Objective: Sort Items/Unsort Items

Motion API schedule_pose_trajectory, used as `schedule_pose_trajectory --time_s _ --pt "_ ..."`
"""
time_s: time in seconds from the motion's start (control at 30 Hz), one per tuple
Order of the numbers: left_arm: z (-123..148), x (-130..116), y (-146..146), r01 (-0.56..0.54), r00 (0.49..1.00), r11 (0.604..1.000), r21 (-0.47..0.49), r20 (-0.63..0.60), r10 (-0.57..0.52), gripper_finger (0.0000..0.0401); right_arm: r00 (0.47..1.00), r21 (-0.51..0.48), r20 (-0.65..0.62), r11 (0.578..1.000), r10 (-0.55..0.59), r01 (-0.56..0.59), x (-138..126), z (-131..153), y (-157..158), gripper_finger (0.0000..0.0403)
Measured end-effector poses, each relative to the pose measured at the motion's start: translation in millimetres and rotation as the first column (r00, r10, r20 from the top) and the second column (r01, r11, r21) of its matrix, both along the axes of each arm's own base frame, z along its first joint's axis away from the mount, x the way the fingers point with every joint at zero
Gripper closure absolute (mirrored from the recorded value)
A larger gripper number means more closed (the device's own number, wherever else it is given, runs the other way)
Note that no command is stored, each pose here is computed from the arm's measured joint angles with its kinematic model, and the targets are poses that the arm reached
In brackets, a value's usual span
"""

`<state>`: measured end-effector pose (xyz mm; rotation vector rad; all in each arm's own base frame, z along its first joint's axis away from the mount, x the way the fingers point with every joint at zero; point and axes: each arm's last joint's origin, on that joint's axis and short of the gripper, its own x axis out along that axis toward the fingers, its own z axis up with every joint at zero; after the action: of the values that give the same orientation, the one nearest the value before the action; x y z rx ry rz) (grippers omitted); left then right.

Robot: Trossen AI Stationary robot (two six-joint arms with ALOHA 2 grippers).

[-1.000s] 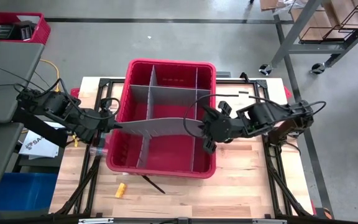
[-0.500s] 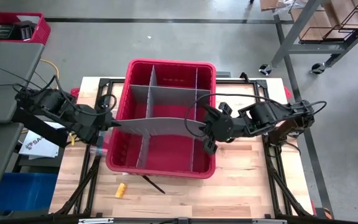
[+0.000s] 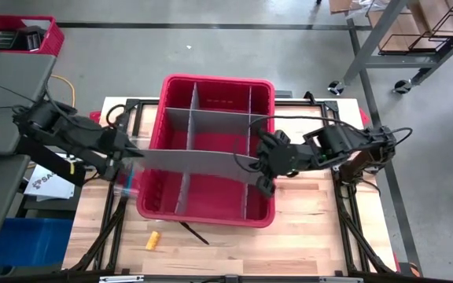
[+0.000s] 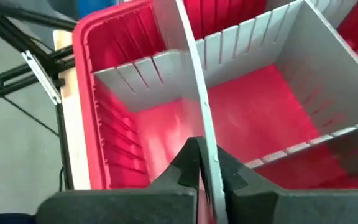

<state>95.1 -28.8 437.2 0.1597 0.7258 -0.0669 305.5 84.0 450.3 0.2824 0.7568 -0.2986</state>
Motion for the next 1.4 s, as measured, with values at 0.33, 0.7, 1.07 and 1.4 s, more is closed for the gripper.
schedule_pose_trajectory --time_s 0.33,0.7,1.07,1.4 --pt "5 11 -5 0.067 0.996 0.997 0.034 0.048 -0.069 0.0400 0.998 0.037 -0.028 0.998 0.052 -0.051 -7 3 8 0.0403" --pt "-2 43 -13 0.060 0.998 0.996 0.061 0.011 -0.060 0.0400 1.000 -0.033 0.004 0.999 0.000 0.000 -35 34 -2 0.0403" --pt "-8 40 -14 0.031 0.997 1.000 0.005 -0.072 -0.030 0.0400 1.000 -0.061 -0.011 0.998 0.026 -0.026 -25 22 2 0.0403" --pt "-10 37 -13 0.019 0.995 0.998 0.057 -0.101 -0.014 0.0400 1.000 -0.063 -0.006 0.998 0.030 -0.030 -23 22 2 0.0403"
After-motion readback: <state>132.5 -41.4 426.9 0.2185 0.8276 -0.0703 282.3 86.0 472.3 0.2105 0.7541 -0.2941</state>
